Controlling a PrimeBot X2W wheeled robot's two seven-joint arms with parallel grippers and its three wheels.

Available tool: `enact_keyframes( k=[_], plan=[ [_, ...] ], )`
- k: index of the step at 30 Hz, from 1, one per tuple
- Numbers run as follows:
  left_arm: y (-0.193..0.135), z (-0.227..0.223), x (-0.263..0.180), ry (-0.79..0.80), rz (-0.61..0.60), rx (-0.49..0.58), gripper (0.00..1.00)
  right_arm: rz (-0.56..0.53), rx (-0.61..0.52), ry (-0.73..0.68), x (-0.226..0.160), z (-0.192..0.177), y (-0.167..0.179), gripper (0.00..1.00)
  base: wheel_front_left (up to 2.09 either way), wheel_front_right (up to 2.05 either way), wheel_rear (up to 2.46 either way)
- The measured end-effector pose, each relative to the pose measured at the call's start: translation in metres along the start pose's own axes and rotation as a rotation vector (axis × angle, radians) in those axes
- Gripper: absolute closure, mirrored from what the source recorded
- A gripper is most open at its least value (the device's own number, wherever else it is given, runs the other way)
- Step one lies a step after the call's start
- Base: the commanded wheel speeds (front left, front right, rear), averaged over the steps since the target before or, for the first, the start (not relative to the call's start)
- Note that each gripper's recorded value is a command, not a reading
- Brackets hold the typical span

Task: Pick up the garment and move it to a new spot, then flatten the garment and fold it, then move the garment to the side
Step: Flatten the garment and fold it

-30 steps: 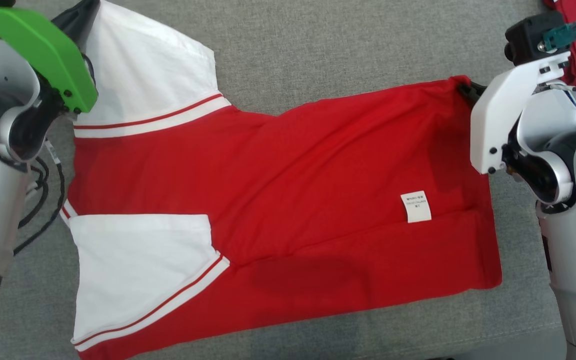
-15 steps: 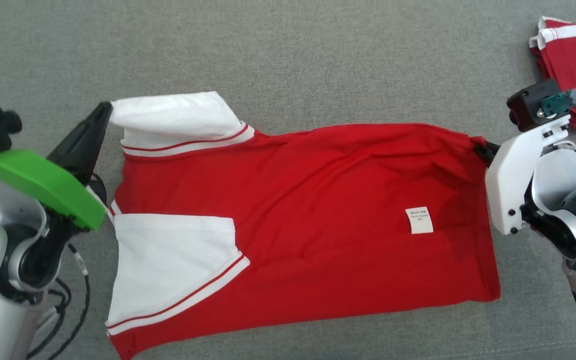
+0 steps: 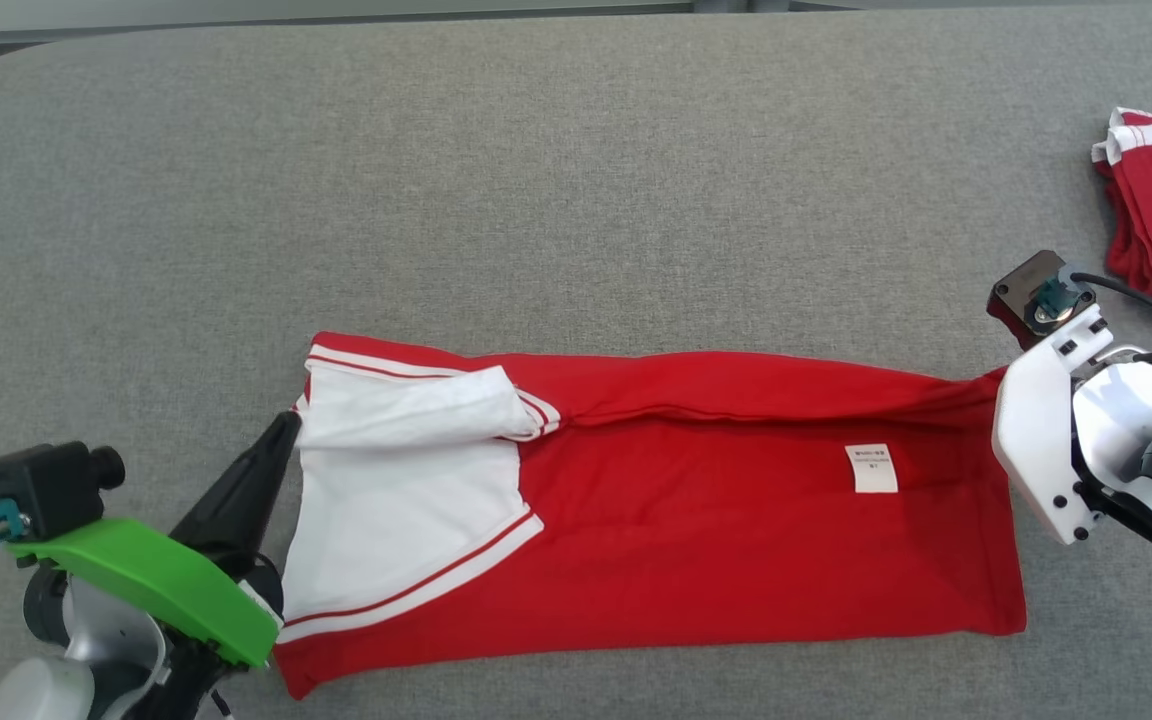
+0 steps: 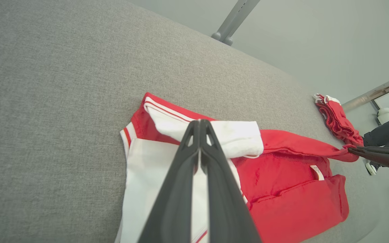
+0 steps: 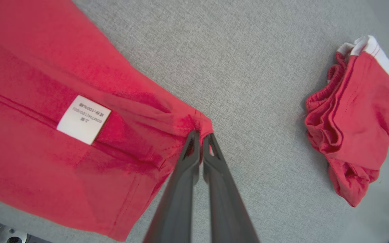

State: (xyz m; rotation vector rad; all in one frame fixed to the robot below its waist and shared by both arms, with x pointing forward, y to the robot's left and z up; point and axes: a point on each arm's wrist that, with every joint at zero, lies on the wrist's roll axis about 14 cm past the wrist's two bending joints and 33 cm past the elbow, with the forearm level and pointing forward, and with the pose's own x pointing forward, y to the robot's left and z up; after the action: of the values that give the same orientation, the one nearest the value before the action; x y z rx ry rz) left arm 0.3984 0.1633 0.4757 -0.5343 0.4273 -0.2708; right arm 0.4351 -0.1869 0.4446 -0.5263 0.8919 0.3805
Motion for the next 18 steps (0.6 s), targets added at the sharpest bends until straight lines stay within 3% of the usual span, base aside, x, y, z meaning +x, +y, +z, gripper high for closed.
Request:
enact_keyframes(
  k=[18],
  plan=[
    [0.007,-0.058,-0.043,0.091,0.096,-0.115,1.00,-0.017,-0.187,0.078,-0.005,-0.012,0.000,1.00,0.00,0.00,0.00]
  ],
)
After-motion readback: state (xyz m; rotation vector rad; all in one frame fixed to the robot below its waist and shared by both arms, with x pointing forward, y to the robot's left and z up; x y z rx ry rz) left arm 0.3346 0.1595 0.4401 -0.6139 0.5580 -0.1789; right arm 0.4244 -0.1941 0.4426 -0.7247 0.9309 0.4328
